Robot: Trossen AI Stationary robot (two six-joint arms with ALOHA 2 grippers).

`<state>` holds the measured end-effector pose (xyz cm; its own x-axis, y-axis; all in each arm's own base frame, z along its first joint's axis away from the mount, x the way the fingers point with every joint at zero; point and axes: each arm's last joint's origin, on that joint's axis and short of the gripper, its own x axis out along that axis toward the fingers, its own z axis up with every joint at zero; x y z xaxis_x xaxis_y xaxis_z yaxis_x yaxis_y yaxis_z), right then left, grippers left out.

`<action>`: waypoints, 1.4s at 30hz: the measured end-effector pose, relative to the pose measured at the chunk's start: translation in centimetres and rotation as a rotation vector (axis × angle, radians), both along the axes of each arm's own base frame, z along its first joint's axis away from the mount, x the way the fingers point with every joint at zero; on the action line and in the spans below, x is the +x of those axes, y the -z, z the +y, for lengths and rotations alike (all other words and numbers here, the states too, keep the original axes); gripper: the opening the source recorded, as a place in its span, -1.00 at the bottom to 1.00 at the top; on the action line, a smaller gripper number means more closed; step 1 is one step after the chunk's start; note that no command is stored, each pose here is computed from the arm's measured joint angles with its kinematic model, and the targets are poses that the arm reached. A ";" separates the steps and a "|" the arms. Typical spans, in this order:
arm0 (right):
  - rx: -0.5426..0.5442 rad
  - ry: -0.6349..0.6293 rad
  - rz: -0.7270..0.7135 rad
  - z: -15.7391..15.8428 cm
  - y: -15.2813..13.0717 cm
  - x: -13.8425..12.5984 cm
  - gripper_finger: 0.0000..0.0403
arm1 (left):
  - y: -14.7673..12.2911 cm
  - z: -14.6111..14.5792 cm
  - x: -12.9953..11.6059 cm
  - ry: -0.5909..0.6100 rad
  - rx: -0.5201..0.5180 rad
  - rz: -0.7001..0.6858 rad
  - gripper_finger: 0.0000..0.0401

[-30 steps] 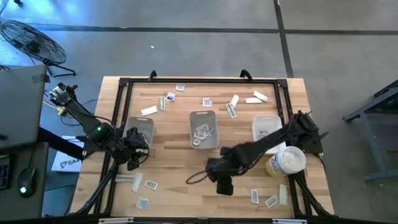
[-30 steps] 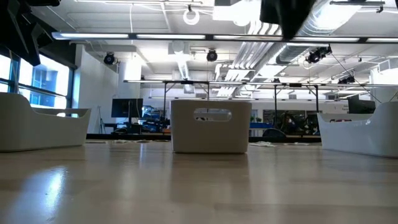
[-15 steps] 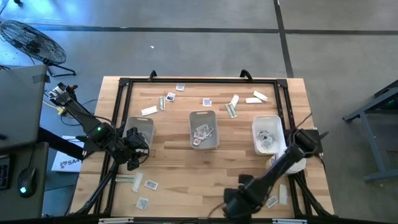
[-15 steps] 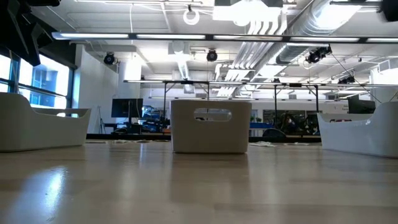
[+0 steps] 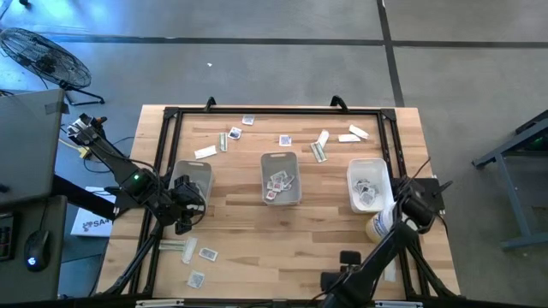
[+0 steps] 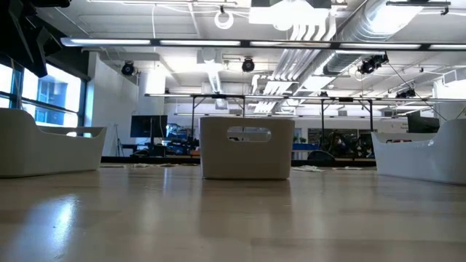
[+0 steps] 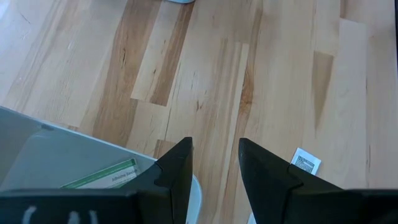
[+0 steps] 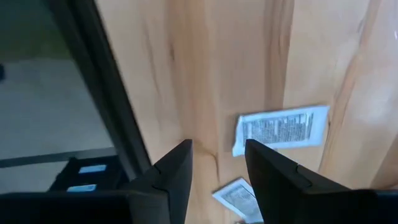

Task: Pick & Place First Aid Supplies
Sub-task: Put the ointment pack into the right gray bin

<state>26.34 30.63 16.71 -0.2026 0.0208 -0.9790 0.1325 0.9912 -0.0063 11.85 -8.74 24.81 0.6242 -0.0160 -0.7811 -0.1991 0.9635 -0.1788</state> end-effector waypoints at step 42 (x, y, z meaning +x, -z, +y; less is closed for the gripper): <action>0.066 0.051 0.114 -3.1 3.6 1.1 -0.98 | 0.0 0.0 0.0 0.000 0.000 0.001 -0.36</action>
<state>27.49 27.48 13.11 -0.3095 0.0978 -0.9459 0.1845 0.9820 0.0412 11.85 -8.74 24.80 0.6237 -0.0156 -0.7815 -0.1992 0.9636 -0.1783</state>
